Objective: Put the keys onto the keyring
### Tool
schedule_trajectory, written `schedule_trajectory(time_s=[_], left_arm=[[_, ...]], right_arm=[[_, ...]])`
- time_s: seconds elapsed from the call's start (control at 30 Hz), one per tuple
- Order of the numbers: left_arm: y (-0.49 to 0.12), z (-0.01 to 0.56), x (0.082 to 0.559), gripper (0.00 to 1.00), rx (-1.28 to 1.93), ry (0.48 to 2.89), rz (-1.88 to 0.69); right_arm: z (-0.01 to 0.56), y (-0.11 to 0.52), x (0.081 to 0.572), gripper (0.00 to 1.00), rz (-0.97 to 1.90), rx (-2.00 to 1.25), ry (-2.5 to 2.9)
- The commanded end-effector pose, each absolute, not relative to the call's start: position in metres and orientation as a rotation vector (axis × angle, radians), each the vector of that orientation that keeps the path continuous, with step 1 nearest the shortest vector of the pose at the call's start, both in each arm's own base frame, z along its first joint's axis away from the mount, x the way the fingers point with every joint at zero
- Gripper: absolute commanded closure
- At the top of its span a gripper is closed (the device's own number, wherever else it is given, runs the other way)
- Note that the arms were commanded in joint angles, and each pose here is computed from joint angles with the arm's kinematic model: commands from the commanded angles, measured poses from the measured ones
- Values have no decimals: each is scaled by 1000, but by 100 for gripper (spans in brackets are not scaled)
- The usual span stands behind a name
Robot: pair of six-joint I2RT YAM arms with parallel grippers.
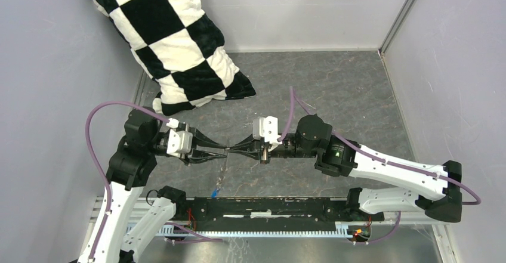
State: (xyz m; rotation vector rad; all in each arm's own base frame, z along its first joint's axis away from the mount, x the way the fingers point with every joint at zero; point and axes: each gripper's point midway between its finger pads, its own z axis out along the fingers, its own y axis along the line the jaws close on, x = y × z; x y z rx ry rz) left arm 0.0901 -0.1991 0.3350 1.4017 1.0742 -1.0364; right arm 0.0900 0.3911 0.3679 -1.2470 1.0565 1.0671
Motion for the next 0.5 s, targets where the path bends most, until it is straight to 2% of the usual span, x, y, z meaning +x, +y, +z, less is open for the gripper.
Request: schedule_trajectory(time_s=[0.0,0.47], left_arm=[[-200,341,81,67,1402,1072,-1099],[-199,348,72,73,1409,1047,-1128]], right_arm=[[400,389,84,100,1130,-1170,951],[391,396,83,100,1161,-1171,957]])
